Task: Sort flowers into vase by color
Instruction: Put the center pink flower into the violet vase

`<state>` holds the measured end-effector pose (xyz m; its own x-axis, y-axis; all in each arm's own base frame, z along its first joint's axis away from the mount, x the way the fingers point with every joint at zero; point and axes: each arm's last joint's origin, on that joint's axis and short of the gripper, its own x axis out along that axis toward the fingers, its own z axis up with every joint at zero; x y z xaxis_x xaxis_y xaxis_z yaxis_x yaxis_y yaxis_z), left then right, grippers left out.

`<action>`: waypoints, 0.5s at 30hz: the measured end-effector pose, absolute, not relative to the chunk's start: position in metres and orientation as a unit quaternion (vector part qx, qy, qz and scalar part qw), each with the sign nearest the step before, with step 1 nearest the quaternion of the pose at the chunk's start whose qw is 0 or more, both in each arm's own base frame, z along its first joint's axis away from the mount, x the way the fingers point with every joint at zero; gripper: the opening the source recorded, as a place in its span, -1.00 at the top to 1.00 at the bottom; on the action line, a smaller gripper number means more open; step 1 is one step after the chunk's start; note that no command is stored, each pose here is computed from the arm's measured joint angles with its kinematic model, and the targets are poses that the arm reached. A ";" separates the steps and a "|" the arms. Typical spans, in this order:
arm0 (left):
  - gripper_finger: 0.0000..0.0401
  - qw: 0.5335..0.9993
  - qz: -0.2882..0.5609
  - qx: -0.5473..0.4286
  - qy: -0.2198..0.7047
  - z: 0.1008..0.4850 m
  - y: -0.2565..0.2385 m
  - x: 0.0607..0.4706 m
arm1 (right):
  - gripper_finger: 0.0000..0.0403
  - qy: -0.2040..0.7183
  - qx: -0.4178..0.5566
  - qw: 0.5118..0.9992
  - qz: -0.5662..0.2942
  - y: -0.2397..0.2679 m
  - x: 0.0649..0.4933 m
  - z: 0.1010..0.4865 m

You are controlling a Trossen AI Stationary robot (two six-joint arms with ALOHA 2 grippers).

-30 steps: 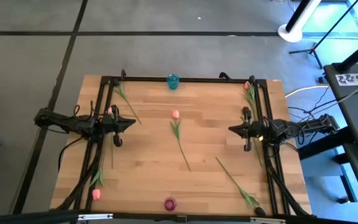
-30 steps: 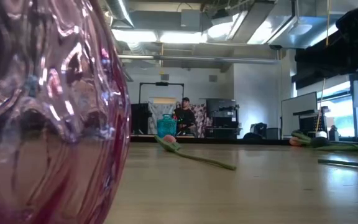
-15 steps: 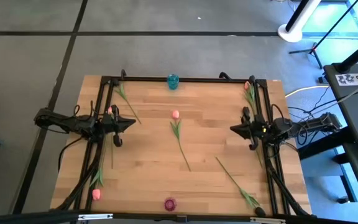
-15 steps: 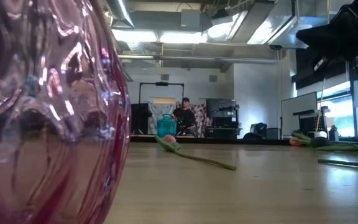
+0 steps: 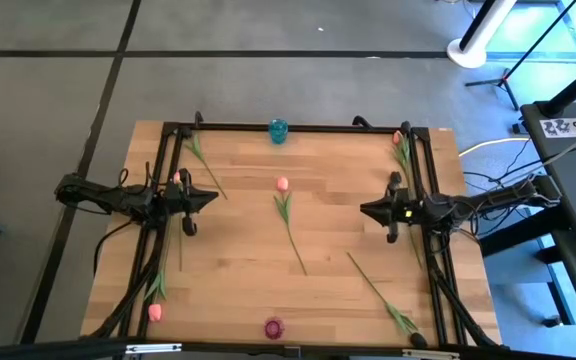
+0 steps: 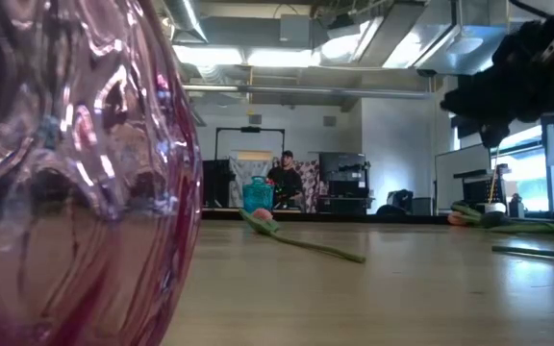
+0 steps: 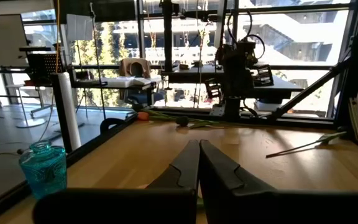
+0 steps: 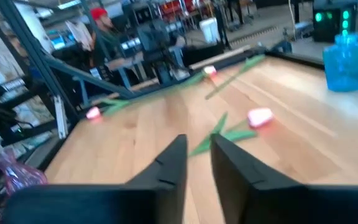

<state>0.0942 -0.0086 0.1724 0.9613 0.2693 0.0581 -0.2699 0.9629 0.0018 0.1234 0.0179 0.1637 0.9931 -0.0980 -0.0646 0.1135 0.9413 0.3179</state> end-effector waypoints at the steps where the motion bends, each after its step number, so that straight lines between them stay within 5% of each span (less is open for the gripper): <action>1: 0.98 0.990 0.136 0.005 -0.029 0.173 -0.009 0.094 | 0.53 0.031 0.169 0.984 -0.055 0.018 0.124 0.162; 8: 0.98 0.990 0.136 0.005 -0.029 0.172 -0.009 0.094 | 0.11 0.056 0.189 0.978 -0.062 0.019 0.128 0.157; 15: 0.98 0.990 0.136 0.005 -0.029 0.173 -0.009 0.094 | 0.00 0.074 0.185 0.973 -0.120 0.021 0.149 0.176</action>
